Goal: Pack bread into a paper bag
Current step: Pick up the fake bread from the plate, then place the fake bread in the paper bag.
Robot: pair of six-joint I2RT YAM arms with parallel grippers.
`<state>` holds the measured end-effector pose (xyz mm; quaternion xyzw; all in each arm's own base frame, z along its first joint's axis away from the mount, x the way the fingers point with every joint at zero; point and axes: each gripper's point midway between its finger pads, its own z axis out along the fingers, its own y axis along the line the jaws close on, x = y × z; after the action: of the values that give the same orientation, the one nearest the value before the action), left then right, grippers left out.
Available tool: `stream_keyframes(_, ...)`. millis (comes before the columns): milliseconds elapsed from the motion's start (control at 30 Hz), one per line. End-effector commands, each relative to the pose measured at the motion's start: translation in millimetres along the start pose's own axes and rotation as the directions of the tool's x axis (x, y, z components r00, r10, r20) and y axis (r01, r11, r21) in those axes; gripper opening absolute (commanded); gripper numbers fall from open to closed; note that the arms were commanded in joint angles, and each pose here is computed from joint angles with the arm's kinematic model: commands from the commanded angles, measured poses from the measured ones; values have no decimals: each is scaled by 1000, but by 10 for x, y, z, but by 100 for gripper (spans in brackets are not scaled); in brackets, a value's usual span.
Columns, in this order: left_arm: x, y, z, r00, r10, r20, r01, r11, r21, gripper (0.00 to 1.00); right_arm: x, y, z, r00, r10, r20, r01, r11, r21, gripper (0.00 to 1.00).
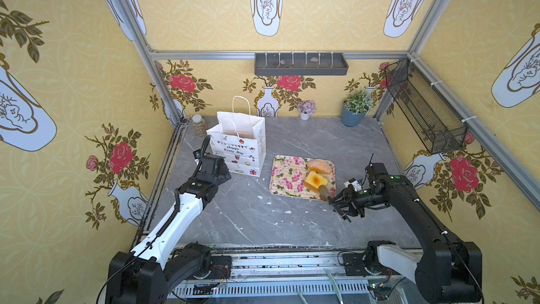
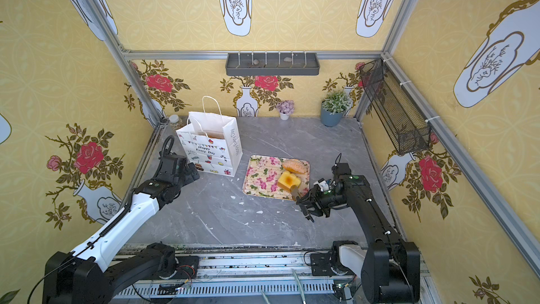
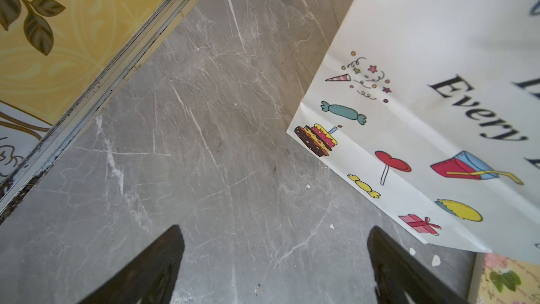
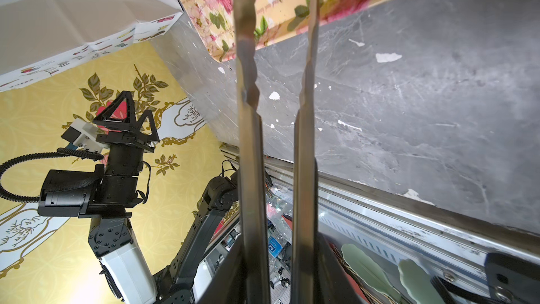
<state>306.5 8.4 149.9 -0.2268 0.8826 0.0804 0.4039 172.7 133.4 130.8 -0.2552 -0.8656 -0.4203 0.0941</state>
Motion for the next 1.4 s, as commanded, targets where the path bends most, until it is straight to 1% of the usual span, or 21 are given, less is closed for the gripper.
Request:
stream_keyframes(0,-2,33,2,1000,-6,7,6,1000,-15,99,-23,37,5,1000,-18,-1,18,1000,-17,31)
stream_keyframes(167,1,18,8,1000,-7,3,7,1000,-11,99,-43,24,15,1000,-16,-1,15,1000,-10,20)
stream_keyframes(333,-6,15,8,1000,-8,5,8,1000,-12,99,-40,107,-28,999,-34,4,34,999,-27,8)
stream_keyframes(433,12,15,21,1000,-6,-2,6,1000,-14,99,-42,262,-103,997,-70,24,71,996,-62,7)
stream_keyframes(533,16,19,27,1000,-8,-3,8,1000,-17,99,-43,467,-221,987,-145,71,151,984,-96,6)
stream_keyframes(700,0,3,22,1000,-10,0,10,1000,-11,99,-44,727,-350,968,-224,110,237,963,-129,0)
stream_keyframes(800,-16,1,16,1000,-12,0,12,1000,-12,99,-66,894,-434,956,-260,136,279,949,-148,0)
stream_keyframes(1000,-31,-2,21,1000,-5,0,5,1000,-17,99,-64,1264,-521,911,-372,177,399,903,-161,0)
stream_keyframes(1167,-59,-3,10,1000,0,1,0,1000,-22,99,-47,1633,-381,861,-480,168,504,849,-159,0)
stream_keyframes(1367,-61,6,14,1000,10,0,-10,999,-32,99,-18,2166,-176,793,-592,147,609,764,-213,0)
